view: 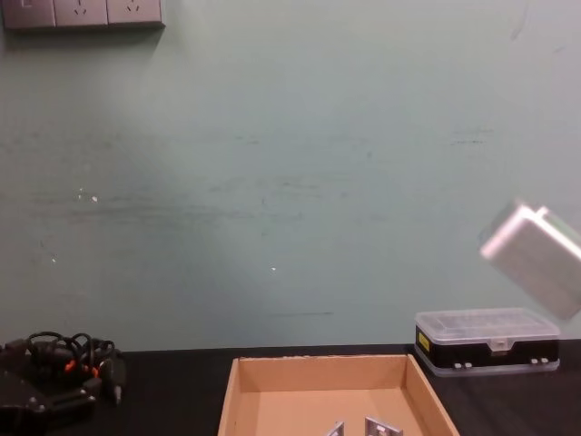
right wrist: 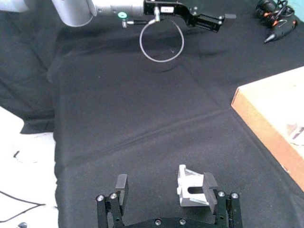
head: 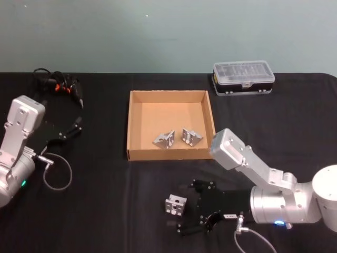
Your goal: Use one hand to pick up the angle iron from the table and place it into the box.
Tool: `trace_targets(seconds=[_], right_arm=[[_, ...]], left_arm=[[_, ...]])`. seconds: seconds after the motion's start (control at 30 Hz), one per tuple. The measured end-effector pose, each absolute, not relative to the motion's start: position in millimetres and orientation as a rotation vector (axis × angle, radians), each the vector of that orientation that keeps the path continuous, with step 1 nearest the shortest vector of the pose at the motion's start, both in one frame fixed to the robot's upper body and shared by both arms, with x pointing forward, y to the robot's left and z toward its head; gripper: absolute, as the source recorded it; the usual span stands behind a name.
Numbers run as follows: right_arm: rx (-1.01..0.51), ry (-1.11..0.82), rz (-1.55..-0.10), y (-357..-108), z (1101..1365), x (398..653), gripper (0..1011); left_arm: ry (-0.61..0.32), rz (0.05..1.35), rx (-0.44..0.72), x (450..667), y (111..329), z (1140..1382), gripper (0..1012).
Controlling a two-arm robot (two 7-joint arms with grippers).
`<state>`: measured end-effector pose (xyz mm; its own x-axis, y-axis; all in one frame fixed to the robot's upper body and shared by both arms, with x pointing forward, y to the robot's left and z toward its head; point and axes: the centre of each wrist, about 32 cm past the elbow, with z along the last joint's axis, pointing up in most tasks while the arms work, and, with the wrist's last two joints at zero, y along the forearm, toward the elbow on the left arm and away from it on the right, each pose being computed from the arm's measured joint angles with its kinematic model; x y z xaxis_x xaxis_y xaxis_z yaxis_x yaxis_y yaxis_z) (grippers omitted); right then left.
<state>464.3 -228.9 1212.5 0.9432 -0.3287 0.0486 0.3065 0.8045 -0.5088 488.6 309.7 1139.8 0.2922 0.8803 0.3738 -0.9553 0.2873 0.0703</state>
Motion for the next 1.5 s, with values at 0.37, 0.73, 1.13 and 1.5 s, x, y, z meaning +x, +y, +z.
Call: trace_targets(seconds=[0.37,0.73,1.13,1.5], right_arm=[[-0.559,0.033,-0.350,-222.3,1202.0,472.8,1002],[-0.596,0.027,-0.370,-224.1,1193.6,481.5,1002],[-0.586,0.018,-0.385,-222.8,1191.4,484.7,1002],[-0.579,0.018,-0.381,-221.3,1189.7,485.1,990]], left_arm=[[-0.285,1.248,0.304,488.6,309.6,1139.8,1011],[-0.285,1.248,0.304,488.6,309.7,1139.8,1011],[-0.285,1.248,0.304,488.6,309.7,1139.8,1011],[-0.285,1.248,0.304,488.6,309.6,1139.8,1011]])
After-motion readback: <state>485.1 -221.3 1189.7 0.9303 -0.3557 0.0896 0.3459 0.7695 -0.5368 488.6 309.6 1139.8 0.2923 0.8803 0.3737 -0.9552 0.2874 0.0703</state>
